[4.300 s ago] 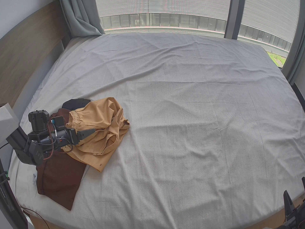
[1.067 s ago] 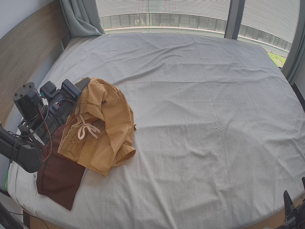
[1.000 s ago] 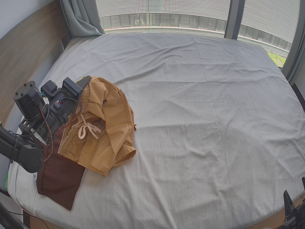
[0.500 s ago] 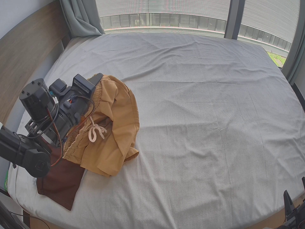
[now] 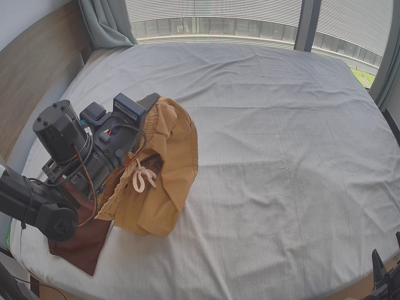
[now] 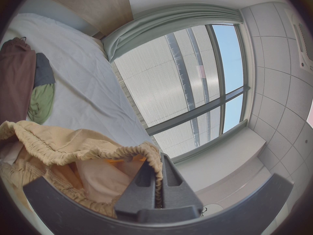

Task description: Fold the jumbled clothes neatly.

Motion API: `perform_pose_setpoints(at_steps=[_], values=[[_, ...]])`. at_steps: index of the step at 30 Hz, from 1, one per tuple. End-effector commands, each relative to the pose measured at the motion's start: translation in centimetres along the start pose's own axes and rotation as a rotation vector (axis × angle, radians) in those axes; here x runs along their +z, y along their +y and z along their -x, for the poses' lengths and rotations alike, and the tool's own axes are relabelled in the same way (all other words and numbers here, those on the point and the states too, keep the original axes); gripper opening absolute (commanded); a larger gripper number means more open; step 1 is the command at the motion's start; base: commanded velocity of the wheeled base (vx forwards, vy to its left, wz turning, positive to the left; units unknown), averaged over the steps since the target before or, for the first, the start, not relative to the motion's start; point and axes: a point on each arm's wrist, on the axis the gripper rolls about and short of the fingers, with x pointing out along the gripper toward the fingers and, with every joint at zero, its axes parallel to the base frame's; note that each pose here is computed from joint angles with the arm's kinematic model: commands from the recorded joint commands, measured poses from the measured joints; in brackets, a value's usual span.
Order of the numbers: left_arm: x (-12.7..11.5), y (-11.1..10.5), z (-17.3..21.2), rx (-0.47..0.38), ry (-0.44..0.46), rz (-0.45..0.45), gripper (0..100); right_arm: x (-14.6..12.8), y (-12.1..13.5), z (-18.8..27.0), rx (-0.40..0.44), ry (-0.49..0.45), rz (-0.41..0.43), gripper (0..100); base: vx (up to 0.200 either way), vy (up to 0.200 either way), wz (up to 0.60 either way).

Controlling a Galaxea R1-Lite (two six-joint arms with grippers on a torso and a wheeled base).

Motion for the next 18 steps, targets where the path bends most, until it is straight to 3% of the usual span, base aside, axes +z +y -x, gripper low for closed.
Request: perform_pose_setpoints(at_steps=[1, 18], values=[[-1.4, -0.7, -0.3, -0.025, 0.039, 0.012, 0, -0.5, 0.0, 0.0, 0.002, 0.004, 0.000, 100, 0.000, 0.000, 0.00], [-8.2, -0.4, -2.9, -0.053, 0.205, 0.035, 0, -0.5, 0.0, 0.0, 0.000, 0.004, 0.000, 100, 0.000, 0.000, 0.00]])
